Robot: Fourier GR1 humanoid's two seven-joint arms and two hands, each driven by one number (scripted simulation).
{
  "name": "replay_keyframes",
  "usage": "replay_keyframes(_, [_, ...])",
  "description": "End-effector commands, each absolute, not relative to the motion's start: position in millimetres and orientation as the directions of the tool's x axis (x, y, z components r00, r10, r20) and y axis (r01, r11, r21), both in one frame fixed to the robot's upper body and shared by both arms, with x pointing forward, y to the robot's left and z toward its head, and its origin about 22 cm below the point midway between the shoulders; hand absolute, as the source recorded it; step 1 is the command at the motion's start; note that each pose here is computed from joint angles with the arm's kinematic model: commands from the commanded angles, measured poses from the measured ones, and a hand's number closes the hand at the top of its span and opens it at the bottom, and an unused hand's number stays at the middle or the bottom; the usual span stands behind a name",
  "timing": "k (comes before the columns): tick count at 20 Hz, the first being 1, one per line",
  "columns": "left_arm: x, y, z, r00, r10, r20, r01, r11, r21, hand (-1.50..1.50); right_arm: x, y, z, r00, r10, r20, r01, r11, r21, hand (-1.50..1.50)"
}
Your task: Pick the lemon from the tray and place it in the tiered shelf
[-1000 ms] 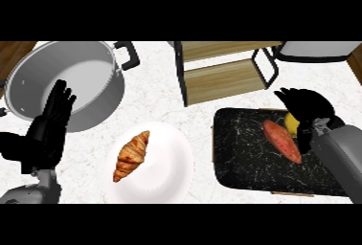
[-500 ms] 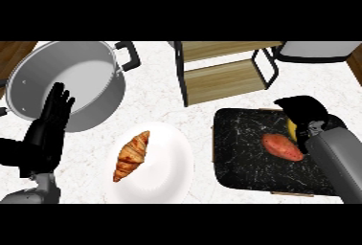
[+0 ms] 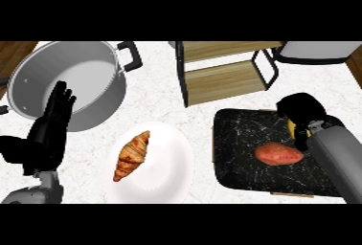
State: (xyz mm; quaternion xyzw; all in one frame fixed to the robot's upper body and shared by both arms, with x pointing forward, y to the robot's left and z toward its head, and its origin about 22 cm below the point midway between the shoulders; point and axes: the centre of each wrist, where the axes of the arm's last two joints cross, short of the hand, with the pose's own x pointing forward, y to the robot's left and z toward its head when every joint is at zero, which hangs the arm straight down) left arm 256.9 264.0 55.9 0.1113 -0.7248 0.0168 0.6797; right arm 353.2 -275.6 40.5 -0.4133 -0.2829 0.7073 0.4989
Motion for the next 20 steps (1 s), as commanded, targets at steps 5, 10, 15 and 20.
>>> replay_keyframes(5, [249,270,53,-0.014,-0.14,0.99,-0.199,0.971,0.135,0.0,307,-161,6,-0.131,0.99,0.056,-0.415,-0.003,-0.91,1.5])
replay_keyframes(10, [254,265,56,-0.02,-0.143,0.989,-0.193,0.972,0.137,0.0,293,-110,22,-0.119,0.96,0.253,-0.416,0.184,-0.891,1.5])
replay_keyframes(15, [249,267,49,-0.002,-0.124,0.992,-0.191,0.974,0.122,0.0,259,-100,73,-0.143,0.907,0.395,-0.339,0.331,-0.881,1.5])
replay_keyframes(20, [249,274,53,-0.002,-0.125,0.992,-0.186,0.975,0.123,0.0,239,-103,141,-0.144,0.779,0.61,-0.154,0.592,-0.791,1.5])
